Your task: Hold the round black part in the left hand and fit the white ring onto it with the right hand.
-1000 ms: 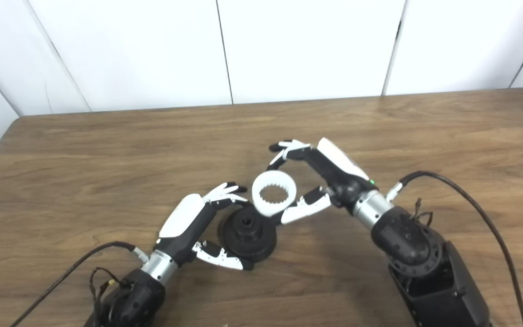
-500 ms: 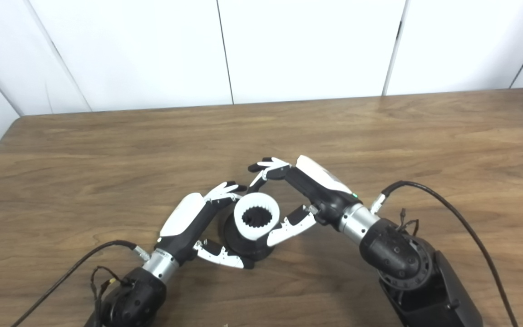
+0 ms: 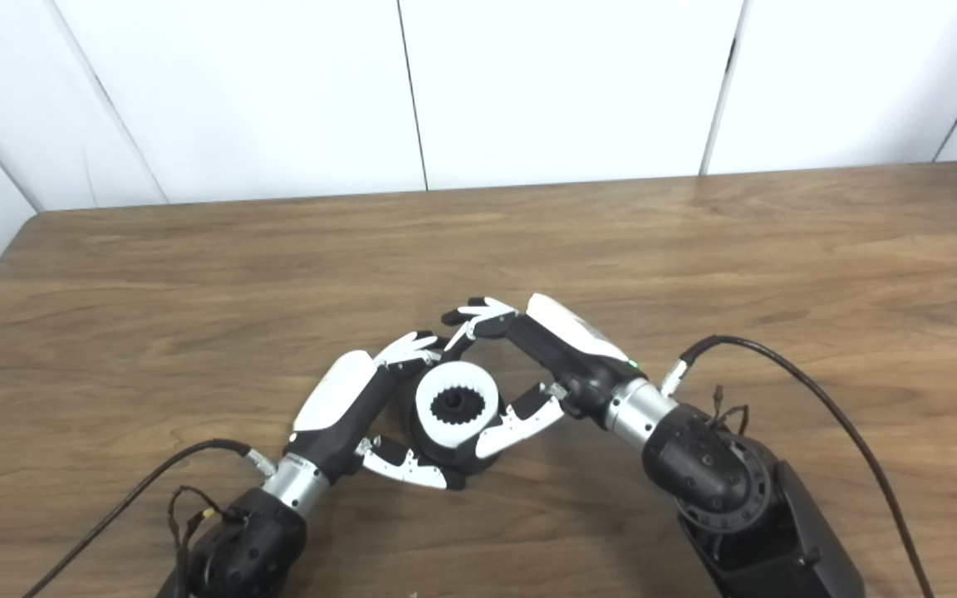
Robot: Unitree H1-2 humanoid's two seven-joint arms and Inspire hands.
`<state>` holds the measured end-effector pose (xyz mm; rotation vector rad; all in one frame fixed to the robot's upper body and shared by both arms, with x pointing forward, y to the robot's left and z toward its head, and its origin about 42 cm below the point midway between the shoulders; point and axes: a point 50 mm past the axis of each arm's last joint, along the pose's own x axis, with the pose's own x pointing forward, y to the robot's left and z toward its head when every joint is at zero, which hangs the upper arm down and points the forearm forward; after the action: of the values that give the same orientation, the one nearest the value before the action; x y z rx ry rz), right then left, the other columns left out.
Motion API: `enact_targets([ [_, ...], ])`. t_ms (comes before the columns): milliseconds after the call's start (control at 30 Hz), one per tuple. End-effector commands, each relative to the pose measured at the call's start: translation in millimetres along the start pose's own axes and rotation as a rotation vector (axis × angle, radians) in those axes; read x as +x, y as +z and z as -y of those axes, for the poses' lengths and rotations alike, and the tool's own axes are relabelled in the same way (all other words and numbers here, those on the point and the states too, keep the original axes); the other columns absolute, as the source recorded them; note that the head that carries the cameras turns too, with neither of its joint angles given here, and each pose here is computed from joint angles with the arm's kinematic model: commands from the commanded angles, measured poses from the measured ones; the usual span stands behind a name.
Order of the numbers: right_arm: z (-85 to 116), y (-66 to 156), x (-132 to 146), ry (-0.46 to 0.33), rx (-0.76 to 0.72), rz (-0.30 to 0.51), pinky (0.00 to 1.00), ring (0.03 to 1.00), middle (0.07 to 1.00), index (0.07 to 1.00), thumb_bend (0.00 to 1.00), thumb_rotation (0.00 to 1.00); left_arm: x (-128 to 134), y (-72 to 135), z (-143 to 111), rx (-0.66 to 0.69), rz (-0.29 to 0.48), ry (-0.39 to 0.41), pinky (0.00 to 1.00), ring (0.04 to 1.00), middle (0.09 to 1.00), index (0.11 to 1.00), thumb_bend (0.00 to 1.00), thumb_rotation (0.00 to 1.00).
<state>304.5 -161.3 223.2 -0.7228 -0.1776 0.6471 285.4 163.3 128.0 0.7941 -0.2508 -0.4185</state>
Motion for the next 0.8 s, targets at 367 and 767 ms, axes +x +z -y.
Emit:
enact_targets([
  [367,6,8,16,-0.061,-0.034,0.071,0.86,0.965,0.878,0.489,0.52,0.15,-3,2,-5,0.038,0.015,0.005,0.83,0.944,0.882,0.582,0.84,0.22],
  [767,9,3,18,-0.078,-0.034,0.069,0.87,0.96,0.876,0.489,0.52,0.16,-4,4,-5,0.035,0.019,0.007,0.83,0.946,0.883,0.566,0.84,0.23],
])
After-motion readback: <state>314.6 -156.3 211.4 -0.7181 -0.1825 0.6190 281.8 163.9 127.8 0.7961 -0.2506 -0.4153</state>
